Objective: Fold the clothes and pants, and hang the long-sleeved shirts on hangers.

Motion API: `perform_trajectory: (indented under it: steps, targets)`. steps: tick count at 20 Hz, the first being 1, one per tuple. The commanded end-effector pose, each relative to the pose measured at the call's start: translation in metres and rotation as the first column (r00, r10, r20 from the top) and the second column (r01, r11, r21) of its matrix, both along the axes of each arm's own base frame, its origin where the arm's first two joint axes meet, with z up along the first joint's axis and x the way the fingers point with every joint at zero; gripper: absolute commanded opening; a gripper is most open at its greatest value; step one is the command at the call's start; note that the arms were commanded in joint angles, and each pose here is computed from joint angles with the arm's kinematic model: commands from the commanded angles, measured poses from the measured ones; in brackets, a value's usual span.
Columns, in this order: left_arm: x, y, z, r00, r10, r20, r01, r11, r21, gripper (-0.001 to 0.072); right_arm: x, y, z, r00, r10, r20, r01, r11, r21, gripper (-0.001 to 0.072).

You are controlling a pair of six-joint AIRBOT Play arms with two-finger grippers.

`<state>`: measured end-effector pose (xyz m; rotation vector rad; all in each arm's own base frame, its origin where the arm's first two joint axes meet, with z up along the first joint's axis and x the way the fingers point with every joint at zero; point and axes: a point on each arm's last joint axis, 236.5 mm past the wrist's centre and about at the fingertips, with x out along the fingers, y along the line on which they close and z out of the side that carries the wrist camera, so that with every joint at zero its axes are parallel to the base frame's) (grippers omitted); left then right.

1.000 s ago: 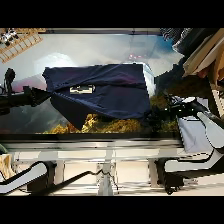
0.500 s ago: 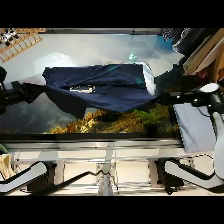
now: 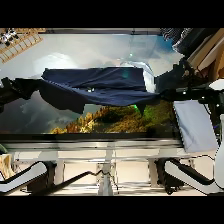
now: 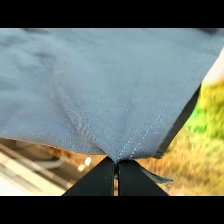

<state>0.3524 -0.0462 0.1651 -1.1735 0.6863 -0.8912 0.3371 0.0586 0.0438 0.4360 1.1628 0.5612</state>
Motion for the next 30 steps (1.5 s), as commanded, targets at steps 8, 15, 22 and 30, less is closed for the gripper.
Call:
perform_trajectory:
  steps: [8,15,22,30]
  targets:
    - [0.0,0.0,0.0,1.0,-0.001,0.009,0.001,1.0,0.004,0.0008,0.009,0.003,-0.125,0.961,-0.242,-0.133,0.232,0.969,-0.089,0.0015]
    - [-0.01,-0.003,-0.026,0.997,-0.041,-0.058,0.047,0.995,0.094,0.0008,-0.004,0.009,-0.141,0.962,-0.179,-0.207,0.159,0.981,-0.11,0.006]
    - [-0.014,-0.004,-0.035,0.995,-0.054,-0.082,0.064,0.99,0.126,0.0009,-0.042,0.0,-0.116,0.906,-0.12,-0.405,0.128,0.992,-0.006,0.0391]
    - [-0.014,-0.004,-0.035,0.995,-0.054,-0.082,0.064,0.99,0.126,0.0009,-0.027,0.006,-0.15,0.876,-0.192,-0.443,0.235,0.971,0.043,0.0388]
